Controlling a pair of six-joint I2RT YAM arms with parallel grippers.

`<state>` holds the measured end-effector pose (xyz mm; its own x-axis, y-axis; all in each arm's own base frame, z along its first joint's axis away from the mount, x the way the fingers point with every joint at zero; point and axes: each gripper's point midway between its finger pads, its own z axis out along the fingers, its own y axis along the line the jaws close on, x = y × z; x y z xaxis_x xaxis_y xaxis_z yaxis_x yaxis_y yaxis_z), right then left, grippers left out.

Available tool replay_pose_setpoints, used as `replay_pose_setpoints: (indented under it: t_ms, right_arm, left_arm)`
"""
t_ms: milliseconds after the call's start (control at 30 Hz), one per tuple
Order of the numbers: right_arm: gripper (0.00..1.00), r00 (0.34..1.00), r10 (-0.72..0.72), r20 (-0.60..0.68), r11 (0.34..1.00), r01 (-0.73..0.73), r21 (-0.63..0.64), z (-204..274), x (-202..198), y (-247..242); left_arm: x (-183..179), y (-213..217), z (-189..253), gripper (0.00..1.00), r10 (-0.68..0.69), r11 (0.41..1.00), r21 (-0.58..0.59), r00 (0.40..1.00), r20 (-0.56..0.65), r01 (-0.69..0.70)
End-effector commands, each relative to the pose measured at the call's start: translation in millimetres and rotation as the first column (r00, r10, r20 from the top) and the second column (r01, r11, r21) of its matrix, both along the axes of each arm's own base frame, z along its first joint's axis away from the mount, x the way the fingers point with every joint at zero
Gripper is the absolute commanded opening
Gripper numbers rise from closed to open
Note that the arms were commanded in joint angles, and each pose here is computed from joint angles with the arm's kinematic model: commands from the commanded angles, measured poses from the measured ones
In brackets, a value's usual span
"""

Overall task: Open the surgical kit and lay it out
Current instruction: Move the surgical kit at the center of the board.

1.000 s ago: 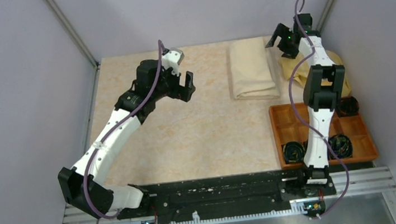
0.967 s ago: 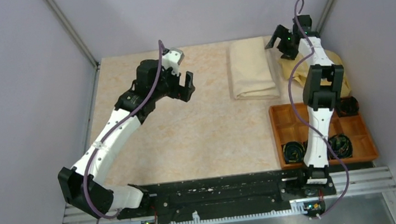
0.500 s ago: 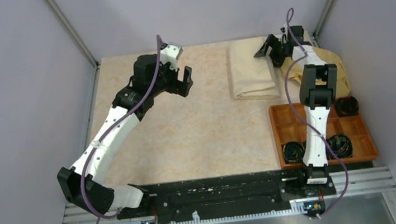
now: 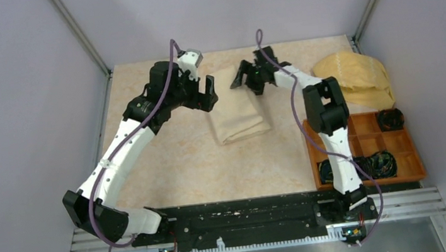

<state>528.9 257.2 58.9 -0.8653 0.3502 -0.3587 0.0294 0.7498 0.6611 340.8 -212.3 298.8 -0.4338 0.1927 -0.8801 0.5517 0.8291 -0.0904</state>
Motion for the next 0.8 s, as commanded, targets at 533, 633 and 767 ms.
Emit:
replay_pose_setpoints:
  t_ms: [533,633,767]
  right_arm:
    - [0.94,0.935,0.352,0.027,0.907,-0.349,0.235,99.1,-216.2,69.5]
    - [0.94,0.937,0.348,0.016,0.904,-0.340,0.258,97.6,-232.5,65.4]
    - [0.94,0.935,0.353,-0.015,0.903,-0.337,0.267,86.4,-234.8,70.1]
  left_arm:
    - [-49.4,126.4,-96.6,0.98,0.537,0.755,-0.079,0.682,-0.496,-0.651]
    - [-49.7,139.1,-124.7,0.98,0.563,0.712,-0.048,0.610,-0.558,-0.701]
    - [-45.8,163.1,-162.8,0.98,0.605,0.643,-0.005,0.512,-0.610,-0.766]
